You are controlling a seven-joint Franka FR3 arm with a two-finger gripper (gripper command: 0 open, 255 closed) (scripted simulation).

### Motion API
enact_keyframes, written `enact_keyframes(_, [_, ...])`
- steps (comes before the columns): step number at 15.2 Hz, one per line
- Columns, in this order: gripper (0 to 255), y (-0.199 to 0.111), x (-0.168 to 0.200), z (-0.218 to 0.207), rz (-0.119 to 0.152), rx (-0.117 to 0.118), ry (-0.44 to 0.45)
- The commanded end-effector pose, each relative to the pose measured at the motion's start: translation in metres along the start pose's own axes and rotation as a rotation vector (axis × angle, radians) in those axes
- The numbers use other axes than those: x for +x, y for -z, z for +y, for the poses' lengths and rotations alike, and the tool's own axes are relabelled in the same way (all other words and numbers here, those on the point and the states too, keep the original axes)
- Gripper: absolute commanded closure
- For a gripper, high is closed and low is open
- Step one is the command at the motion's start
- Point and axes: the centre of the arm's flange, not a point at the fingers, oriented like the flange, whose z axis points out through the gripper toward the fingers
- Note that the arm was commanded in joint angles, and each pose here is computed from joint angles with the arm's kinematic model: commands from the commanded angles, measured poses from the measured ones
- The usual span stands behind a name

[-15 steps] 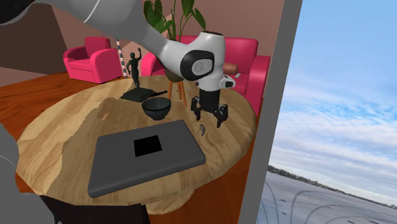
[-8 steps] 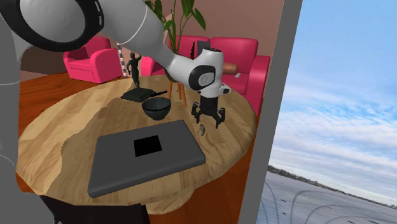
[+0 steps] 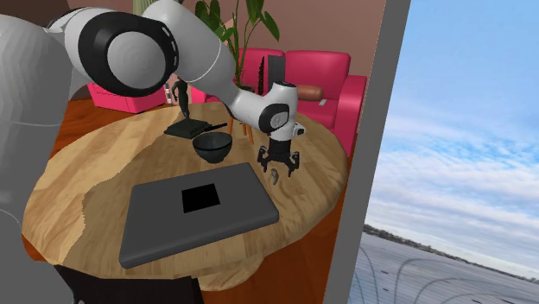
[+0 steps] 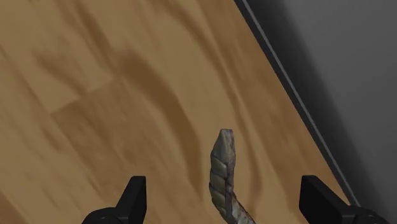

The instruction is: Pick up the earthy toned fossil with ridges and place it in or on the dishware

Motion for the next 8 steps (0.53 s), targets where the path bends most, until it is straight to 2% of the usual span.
enact_keyframes(1, [0,-0.011,0.001,0.000,0.000,0.000,0.002])
enact_keyframes(5, [0,-0.030,0.001,-0.001,0.000,0.000,0.002])
enact_keyframes(8, [0,-0.030,0.001,0.000,0.000,0.000,0.002])
